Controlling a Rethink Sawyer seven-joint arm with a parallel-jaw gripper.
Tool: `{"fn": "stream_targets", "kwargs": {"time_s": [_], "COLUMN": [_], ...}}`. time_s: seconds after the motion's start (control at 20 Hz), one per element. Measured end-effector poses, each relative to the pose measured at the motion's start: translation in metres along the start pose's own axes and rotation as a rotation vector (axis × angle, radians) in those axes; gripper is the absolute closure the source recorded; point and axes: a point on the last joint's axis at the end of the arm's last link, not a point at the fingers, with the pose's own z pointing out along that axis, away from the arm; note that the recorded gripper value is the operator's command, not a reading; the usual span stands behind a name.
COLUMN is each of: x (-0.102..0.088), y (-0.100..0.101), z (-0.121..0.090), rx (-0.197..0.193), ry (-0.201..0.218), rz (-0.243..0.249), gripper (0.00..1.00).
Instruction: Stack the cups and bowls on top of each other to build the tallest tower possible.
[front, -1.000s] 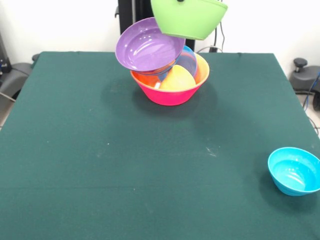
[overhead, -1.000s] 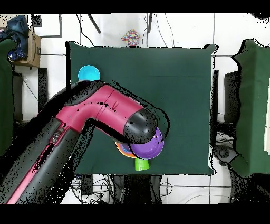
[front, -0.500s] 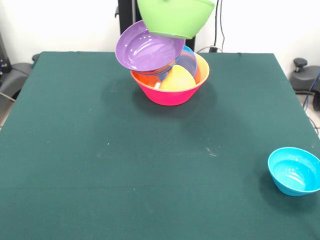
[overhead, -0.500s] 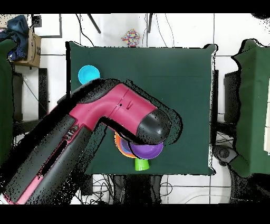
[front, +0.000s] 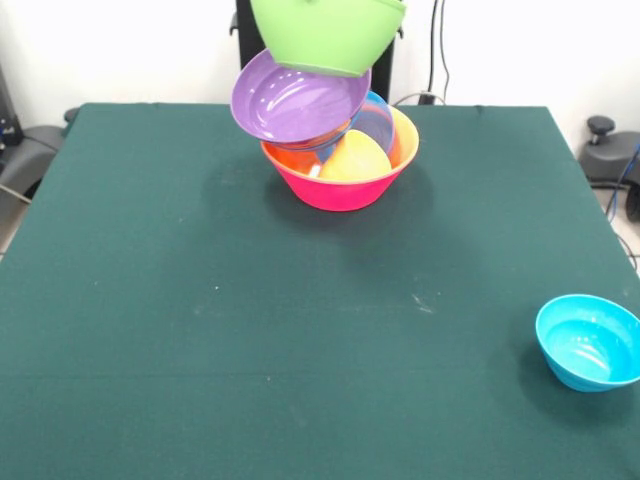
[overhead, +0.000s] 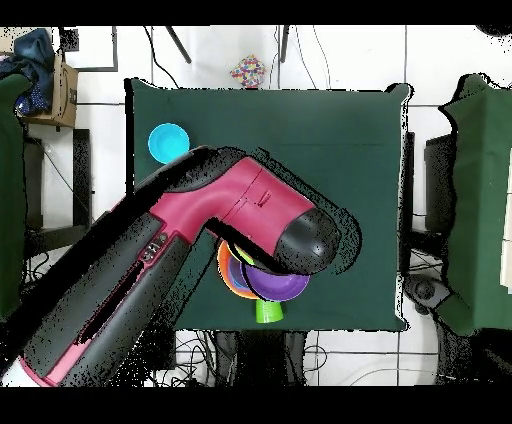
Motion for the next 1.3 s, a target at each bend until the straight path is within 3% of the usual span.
{"fn": "stream_targets", "kwargs": {"time_s": [0.4,0.85,1.3], "x": [-0.002,0.0,0.005], "y": [-0.001,-0.005,-0.002], "z": [0.015,0.03,0.038], "rx": [0.004,0.044,0.062], "ry": [-0.016,-0.016,-0.012], "rz": [-0.028,-0.069,-0.052], "gripper": [1.0,1.0,1.0]}}
